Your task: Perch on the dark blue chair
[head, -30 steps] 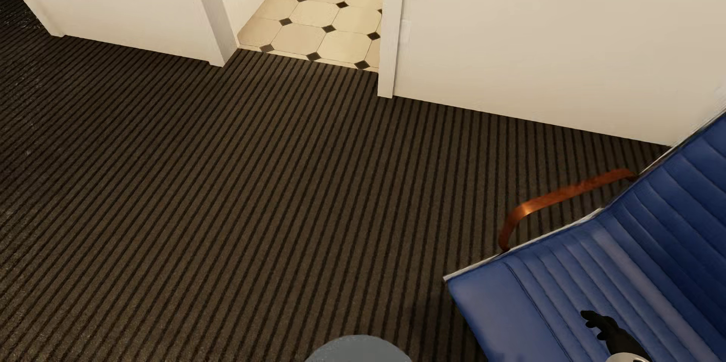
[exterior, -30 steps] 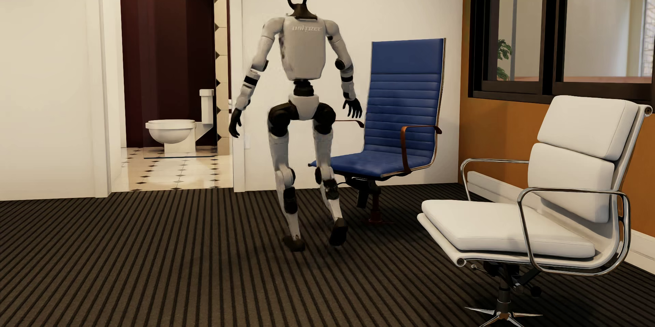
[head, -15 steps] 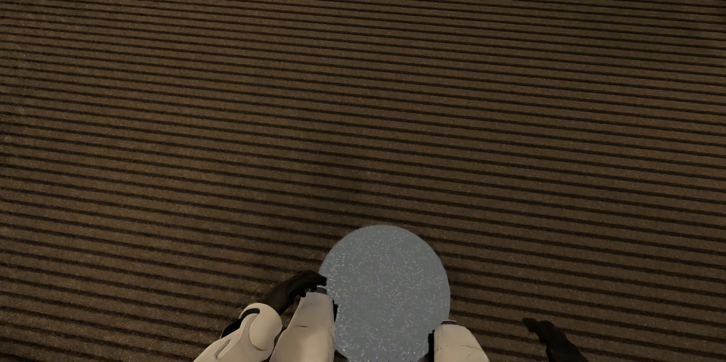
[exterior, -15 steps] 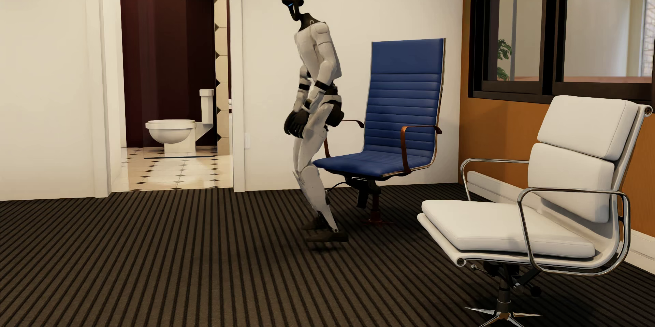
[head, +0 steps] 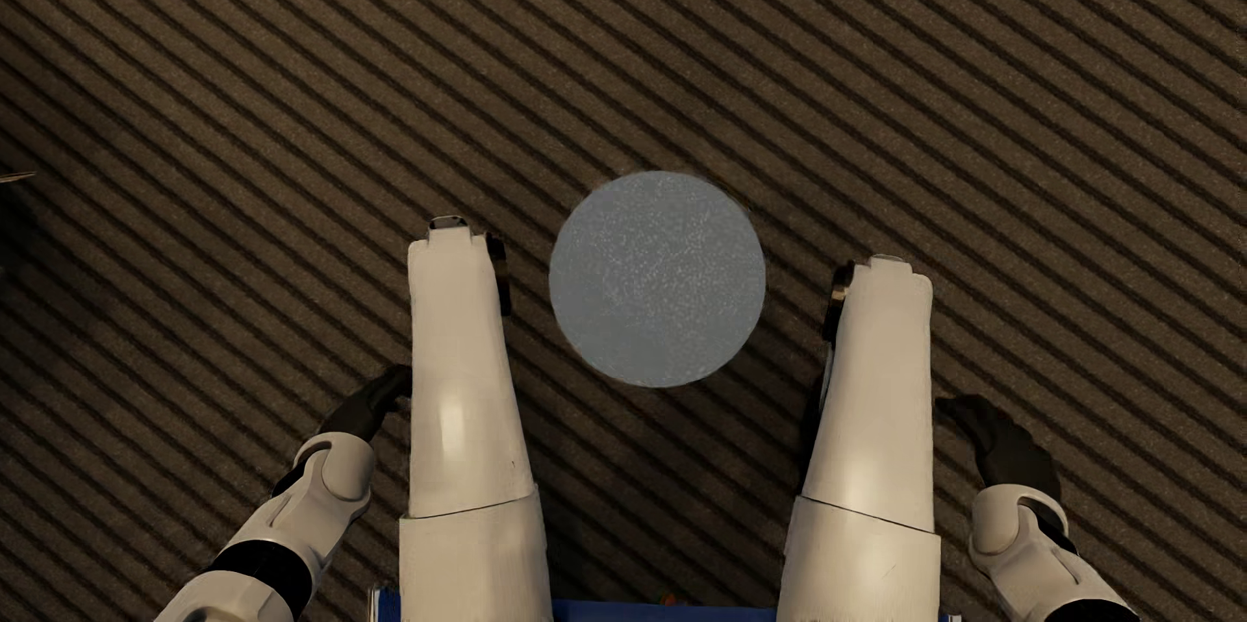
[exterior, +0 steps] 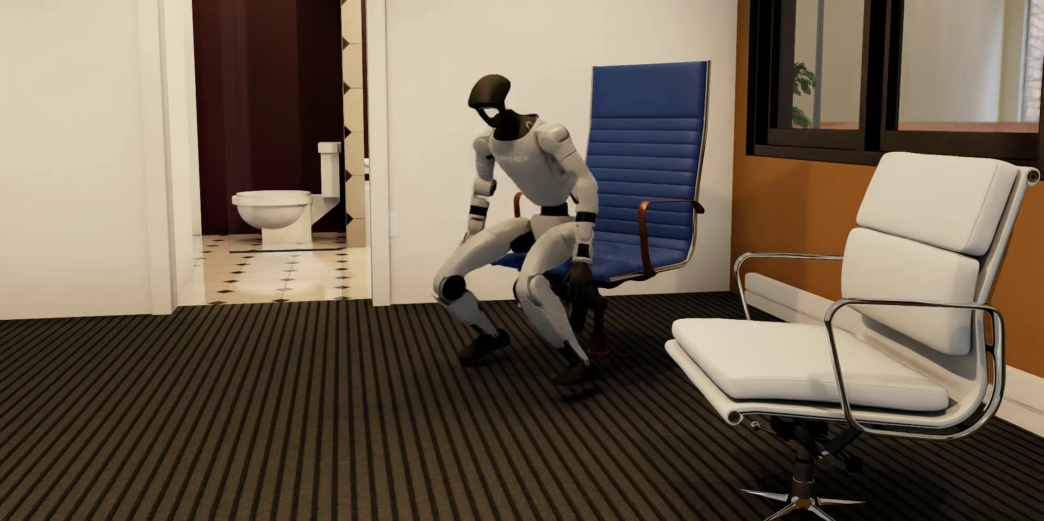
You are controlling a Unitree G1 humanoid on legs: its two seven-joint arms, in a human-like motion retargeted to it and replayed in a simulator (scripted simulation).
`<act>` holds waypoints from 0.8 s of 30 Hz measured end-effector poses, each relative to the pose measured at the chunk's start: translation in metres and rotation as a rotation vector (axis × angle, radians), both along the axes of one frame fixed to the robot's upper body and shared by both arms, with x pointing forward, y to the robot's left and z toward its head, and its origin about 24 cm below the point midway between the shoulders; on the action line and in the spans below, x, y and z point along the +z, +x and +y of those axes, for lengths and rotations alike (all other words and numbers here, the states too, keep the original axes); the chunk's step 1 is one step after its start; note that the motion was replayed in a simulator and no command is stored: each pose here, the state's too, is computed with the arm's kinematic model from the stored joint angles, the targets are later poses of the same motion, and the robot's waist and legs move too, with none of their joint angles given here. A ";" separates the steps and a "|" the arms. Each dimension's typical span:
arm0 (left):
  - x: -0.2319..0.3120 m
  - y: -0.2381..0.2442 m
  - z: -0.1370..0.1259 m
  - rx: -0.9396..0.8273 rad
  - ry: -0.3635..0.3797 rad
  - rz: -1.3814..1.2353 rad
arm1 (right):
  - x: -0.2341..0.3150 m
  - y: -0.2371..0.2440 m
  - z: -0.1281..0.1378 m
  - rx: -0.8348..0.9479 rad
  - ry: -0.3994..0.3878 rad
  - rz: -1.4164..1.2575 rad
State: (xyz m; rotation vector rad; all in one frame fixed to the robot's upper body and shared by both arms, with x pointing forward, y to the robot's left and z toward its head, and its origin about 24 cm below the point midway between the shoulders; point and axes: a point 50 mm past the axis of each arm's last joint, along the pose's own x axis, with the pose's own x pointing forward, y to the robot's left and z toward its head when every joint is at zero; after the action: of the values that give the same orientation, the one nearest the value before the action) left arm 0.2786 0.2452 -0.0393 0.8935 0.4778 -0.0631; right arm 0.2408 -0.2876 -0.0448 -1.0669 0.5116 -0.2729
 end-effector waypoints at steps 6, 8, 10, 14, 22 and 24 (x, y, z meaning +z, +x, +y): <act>-0.037 -0.033 -0.017 0.001 -0.062 0.129 | -0.003 0.004 0.003 -0.001 0.006 0.041; -0.055 -0.052 -0.023 0.022 -0.058 0.196 | -0.018 -0.005 0.006 -0.009 0.004 0.119; -0.067 -0.064 -0.029 0.061 -0.095 0.223 | -0.032 -0.012 0.014 -0.019 0.023 0.182; -0.074 -0.072 -0.023 0.230 -0.112 0.236 | -0.044 -0.022 0.020 -0.060 0.032 0.238; -0.072 -0.068 -0.030 0.109 -0.060 0.246 | -0.051 -0.030 0.020 -0.058 0.057 0.261; -0.071 -0.065 -0.032 0.105 -0.070 0.238 | -0.050 -0.031 0.016 -0.074 0.052 0.259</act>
State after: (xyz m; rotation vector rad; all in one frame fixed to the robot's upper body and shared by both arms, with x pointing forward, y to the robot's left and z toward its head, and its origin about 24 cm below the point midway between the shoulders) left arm 0.2132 0.2135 -0.1101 0.7947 0.7395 -0.0903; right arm 0.2096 -0.2718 -0.0944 -1.0396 0.7873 -0.1860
